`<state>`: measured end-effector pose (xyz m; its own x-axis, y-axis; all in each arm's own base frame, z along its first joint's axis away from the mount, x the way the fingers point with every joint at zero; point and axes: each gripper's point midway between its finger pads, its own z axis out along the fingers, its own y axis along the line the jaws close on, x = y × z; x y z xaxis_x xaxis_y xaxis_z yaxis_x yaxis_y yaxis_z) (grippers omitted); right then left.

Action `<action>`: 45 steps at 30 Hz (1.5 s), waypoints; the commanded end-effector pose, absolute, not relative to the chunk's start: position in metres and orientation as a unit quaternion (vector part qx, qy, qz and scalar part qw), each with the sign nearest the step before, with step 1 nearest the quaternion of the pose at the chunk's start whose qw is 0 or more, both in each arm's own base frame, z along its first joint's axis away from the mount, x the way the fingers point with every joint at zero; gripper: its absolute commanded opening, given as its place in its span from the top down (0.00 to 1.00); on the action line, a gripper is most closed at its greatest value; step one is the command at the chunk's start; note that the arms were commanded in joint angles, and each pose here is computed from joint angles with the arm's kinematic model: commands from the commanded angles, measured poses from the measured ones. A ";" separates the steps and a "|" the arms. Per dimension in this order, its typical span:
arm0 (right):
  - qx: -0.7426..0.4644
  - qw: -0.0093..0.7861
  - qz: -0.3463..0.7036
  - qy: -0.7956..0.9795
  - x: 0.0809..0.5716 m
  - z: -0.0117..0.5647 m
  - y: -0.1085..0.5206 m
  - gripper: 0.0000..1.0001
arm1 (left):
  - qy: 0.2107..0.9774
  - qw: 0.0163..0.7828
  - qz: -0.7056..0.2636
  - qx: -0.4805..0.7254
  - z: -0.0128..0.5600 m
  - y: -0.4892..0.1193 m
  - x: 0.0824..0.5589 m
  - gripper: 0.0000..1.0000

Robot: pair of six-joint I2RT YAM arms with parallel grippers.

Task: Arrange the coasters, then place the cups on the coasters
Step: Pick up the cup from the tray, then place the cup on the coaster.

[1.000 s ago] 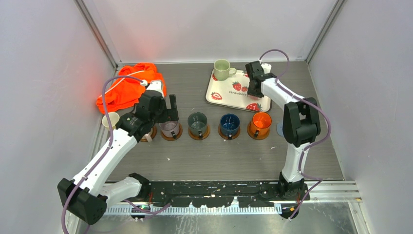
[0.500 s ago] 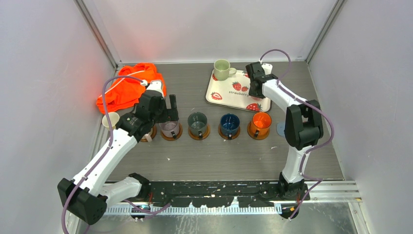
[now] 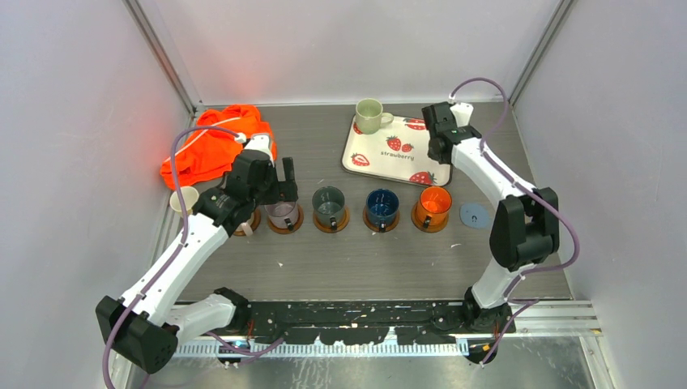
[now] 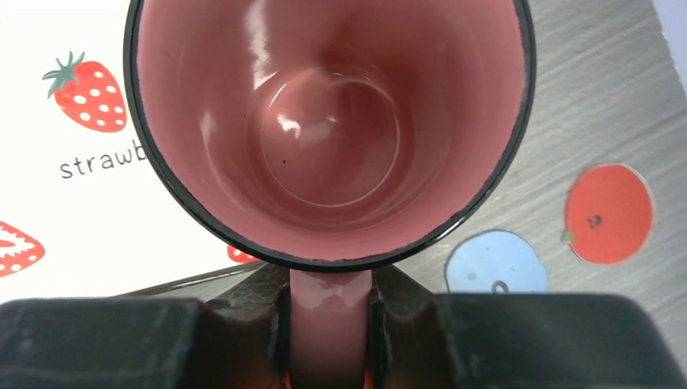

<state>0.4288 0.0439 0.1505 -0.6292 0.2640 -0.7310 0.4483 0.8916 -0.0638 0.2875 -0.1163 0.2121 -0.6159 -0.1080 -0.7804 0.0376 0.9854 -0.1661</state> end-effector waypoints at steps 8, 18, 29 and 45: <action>0.303 0.449 -0.120 0.832 0.382 0.208 -0.012 1.00 | 0.884 0.455 -0.108 -0.023 0.224 -0.124 0.294 0.00; 0.330 0.434 -0.122 0.830 0.345 0.191 -0.025 0.99 | 0.885 0.451 -0.110 -0.021 0.222 -0.125 0.294 0.00; 0.342 0.414 -0.132 0.833 0.314 0.166 -0.031 0.99 | 0.885 0.451 -0.111 -0.021 0.222 -0.126 0.294 0.00; 0.380 0.421 -0.135 0.812 0.301 0.135 -0.037 0.99 | 0.886 0.450 -0.109 -0.021 0.221 -0.125 0.294 0.00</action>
